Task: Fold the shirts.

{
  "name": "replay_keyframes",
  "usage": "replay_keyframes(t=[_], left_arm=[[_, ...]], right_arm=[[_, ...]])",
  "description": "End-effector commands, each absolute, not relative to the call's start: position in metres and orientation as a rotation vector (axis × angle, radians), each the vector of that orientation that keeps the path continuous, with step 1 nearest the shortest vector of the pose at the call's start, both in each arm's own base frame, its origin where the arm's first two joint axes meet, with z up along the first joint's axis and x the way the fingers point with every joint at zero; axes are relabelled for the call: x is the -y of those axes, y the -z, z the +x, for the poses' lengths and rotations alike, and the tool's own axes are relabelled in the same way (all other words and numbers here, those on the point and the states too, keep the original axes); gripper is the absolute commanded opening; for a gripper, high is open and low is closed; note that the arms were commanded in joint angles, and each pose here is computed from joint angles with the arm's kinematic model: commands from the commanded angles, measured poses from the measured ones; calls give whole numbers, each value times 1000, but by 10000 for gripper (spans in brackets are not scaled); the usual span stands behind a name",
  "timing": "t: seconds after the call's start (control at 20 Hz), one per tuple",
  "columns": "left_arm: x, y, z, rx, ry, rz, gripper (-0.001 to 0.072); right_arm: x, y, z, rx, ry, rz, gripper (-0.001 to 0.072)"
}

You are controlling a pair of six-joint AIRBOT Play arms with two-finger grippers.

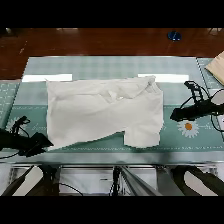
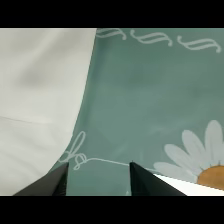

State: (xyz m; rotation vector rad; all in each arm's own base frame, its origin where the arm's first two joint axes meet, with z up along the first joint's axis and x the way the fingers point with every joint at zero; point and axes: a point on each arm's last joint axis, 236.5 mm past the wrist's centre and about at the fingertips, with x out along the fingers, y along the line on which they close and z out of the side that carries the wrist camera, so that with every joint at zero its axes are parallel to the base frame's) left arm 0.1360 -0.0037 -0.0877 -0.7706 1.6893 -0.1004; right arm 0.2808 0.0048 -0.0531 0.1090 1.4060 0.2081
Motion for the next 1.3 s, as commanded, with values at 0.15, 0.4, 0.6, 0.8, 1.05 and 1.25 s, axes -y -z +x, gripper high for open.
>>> replay_keyframes(t=[0.15, 0.4, 0.6, 0.8, 1.05, 1.25], left_arm=[[22, 124, 158, -1722, 155, -791, 596], [23, 142, 163, -1795, 119, -723, 111], [23, 127, 172, -1782, 212, -693, 28], [22, 104, 181, -1774, 294, -655, 26], [10, 81, 205, -1661, 275, -582, 27], [9, 80, 206, -1656, 278, -576, 27]], right_arm=[[-17, 51, 275, -1426, -240, 159, 460], [-24, 47, 270, -1439, -261, 193, 459], [-26, 35, 273, -1391, -261, 186, 459], [-18, 19, 275, -1337, -218, 204, 459], [16, 21, 265, -1314, -140, 444, 481], [-22, 53, 253, -1341, -245, 693, 524]])
